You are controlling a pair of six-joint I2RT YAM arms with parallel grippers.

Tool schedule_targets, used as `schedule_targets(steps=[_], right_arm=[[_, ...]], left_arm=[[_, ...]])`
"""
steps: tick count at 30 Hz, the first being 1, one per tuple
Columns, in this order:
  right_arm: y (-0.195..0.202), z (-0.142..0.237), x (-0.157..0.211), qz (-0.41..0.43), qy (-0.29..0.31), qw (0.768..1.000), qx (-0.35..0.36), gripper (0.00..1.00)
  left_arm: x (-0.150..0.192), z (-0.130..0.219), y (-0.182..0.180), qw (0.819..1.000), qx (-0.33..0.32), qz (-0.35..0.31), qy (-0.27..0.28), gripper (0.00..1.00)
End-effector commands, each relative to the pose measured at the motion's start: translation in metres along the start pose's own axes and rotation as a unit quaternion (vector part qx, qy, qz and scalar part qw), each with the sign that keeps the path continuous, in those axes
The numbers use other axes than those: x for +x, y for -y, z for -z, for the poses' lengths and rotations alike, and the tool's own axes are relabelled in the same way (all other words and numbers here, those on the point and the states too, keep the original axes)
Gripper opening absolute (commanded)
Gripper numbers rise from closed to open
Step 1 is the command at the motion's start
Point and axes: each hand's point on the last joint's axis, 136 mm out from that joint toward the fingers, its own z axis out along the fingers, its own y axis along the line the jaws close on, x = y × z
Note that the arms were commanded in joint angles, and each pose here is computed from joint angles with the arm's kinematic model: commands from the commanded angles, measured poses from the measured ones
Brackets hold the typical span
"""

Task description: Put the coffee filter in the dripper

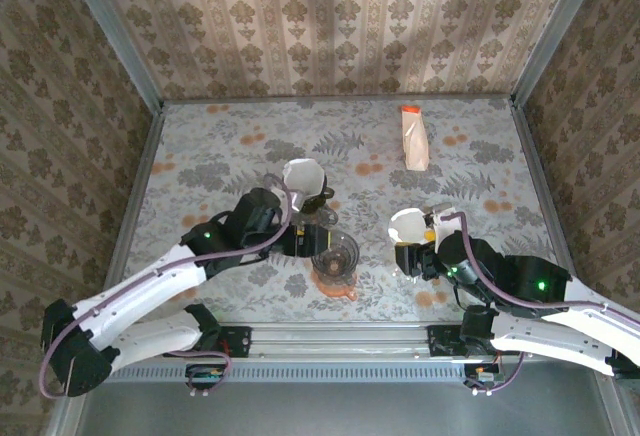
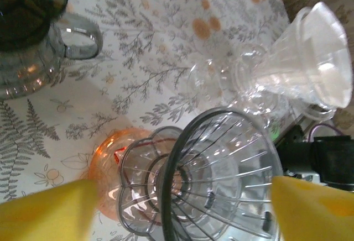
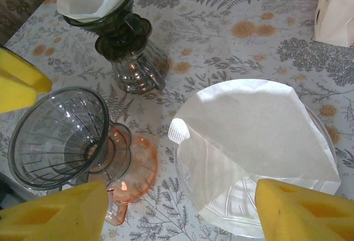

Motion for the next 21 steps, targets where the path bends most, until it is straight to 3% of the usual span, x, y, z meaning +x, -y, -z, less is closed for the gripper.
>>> schedule_targets(steps=[1, 9, 16, 21], right_arm=[[0.001, 0.006, -0.012, -0.01, 0.016, 1.0, 0.004, 0.73], [-0.015, -0.004, -0.04, 0.02, 0.028, 0.999, 0.015, 0.75], [0.007, -0.039, -0.084, -0.027, 0.016, 0.998, 0.051, 0.74], [0.051, -0.085, -0.112, -0.084, -0.012, 0.992, 0.095, 0.68]], left_arm=[[-0.029, 0.028, 0.02, 0.998, 0.016, -0.02, 0.054, 1.0], [-0.07, 0.087, 0.016, 0.978, -0.011, -0.047, 0.202, 1.0], [-0.075, 0.087, -0.001, 0.977, -0.003, -0.032, 0.209, 1.0], [-0.074, 0.084, -0.027, 0.977, -0.031, -0.011, 0.211, 1.0]])
